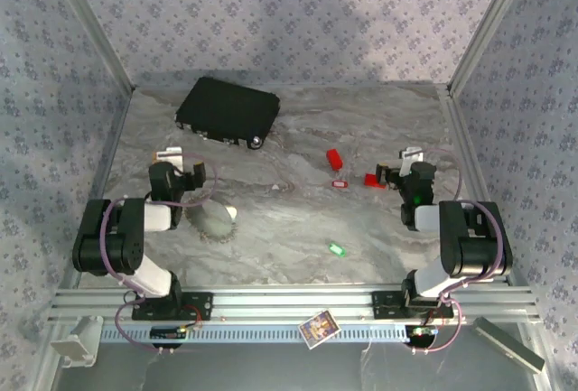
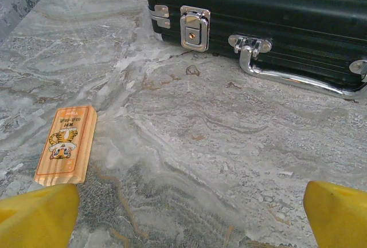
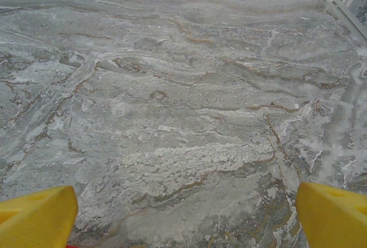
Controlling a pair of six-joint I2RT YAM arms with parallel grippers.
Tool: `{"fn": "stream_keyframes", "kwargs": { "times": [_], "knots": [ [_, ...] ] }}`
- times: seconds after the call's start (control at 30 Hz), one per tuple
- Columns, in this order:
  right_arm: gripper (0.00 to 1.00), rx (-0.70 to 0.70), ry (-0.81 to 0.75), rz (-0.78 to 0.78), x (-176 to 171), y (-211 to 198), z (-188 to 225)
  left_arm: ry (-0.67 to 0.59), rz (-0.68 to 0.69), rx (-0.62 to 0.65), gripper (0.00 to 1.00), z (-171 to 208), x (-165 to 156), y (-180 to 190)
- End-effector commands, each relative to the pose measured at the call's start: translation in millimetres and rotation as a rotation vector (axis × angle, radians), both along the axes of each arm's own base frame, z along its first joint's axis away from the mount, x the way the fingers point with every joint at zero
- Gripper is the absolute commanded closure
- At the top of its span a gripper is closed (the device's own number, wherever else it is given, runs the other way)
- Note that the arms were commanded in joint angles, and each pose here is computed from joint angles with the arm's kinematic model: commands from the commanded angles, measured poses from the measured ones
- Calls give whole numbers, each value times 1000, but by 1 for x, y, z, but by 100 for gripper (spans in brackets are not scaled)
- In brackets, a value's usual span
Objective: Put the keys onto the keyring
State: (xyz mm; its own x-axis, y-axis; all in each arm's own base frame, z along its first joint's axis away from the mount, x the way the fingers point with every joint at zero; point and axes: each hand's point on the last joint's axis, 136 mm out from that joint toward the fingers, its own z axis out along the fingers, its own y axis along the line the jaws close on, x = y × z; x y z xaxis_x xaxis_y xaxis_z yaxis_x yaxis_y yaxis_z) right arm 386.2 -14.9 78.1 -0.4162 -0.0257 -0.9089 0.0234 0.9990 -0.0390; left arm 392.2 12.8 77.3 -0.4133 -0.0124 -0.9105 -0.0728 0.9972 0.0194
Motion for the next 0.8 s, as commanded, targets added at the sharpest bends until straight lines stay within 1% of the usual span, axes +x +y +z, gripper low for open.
{"fn": "stream_keyframes", "kwargs": {
  "times": [0.0,0.77],
  "knots": [
    [1,4,-12,-10,5,-1,4,-32,-1,-16,0,11,6,1],
    [1,10,-13,-8,5,-1,4,-32,0,-17,0,11,6,1]
  ]
}}
